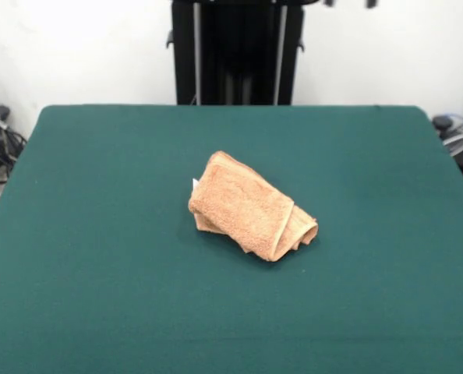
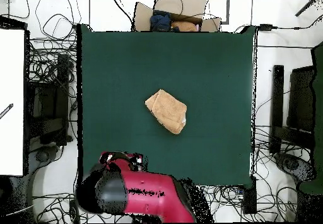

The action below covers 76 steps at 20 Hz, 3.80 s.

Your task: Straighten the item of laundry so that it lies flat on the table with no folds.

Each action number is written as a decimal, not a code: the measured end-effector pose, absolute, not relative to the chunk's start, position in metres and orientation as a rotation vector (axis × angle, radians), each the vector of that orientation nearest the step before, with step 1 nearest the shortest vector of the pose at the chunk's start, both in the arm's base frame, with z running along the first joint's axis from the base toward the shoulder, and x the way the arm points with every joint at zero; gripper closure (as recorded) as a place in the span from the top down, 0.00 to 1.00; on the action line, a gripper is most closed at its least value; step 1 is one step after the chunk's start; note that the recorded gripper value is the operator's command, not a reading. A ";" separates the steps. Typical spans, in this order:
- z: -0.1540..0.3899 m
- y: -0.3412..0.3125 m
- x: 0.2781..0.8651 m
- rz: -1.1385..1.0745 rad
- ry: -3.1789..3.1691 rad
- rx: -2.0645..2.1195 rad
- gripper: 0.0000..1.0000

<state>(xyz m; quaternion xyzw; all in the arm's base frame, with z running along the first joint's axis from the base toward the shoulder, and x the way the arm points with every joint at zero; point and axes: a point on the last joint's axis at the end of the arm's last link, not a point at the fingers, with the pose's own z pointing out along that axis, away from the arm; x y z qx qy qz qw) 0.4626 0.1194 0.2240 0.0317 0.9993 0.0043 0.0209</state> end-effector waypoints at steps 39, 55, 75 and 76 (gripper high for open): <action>0.142 0.114 0.440 -0.001 2.947 -0.099 1.00; 0.095 0.132 0.409 0.032 2.945 -0.228 1.00; 0.073 0.135 0.373 0.038 2.988 -0.250 1.00; 0.073 0.136 0.372 0.039 2.987 -0.251 1.00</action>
